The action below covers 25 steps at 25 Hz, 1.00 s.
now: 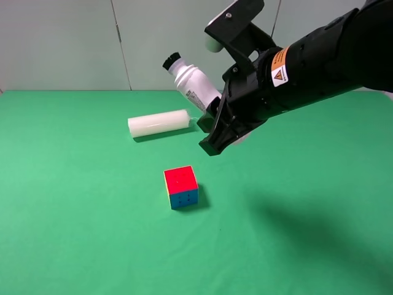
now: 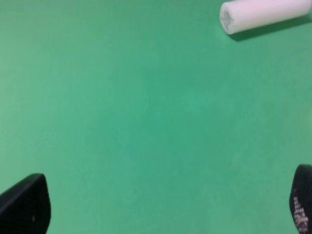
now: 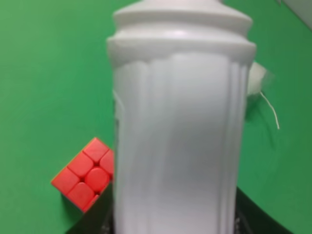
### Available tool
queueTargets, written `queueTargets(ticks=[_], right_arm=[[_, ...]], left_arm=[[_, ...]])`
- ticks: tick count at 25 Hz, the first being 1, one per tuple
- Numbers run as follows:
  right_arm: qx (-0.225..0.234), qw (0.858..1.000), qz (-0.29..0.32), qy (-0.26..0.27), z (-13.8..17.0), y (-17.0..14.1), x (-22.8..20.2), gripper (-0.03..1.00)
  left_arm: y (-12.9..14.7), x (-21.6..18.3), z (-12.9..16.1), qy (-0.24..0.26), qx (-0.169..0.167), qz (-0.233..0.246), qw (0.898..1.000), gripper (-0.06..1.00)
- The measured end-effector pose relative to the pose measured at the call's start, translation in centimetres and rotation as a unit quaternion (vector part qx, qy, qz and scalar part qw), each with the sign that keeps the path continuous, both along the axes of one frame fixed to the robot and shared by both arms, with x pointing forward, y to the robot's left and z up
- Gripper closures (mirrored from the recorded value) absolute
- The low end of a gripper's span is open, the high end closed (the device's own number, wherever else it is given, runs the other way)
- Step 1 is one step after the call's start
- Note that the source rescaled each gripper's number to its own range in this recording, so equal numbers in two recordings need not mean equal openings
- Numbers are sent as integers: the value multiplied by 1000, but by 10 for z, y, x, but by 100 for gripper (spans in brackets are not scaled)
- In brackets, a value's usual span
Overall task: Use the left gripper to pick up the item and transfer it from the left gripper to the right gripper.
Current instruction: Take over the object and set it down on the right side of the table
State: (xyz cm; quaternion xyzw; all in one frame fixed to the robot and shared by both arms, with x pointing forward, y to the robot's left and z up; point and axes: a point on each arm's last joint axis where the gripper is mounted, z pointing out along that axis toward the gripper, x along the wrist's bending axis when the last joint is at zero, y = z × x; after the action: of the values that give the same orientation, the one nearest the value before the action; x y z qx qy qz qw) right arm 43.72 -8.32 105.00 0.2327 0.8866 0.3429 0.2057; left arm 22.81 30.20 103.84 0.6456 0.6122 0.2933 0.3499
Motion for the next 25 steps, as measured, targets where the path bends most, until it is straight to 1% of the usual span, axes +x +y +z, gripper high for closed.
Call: queueTargets(ticks=[4,7,11,13,18,21,25], right_arm=[[-7,1000,-4,10,-2,-1,-1,97],[-3,1000,-15,20,-2,-2,-1,97],[-7,998,-39,49,-5,-5,-3,97],[-17,995,-58,74,-8,-7,-5,97],[-28,983,-136,118,-13,-30,8,97],[-24,974,-188,126,-14,-50,24,97],[-15,960,-247,134,-14,-77,41,97]], left_arm=[[0,0,0,0,0,0,1000,-3],[0,0,0,0,0,2,1000,-3],[0,0,0,0,0,6,1000,-3],[0,0,0,0,0,15,1000,-3],[-1,0,0,0,0,51,999,-3],[-1,0,0,0,0,64,998,-3],[-1,0,0,0,0,67,998,-3]])
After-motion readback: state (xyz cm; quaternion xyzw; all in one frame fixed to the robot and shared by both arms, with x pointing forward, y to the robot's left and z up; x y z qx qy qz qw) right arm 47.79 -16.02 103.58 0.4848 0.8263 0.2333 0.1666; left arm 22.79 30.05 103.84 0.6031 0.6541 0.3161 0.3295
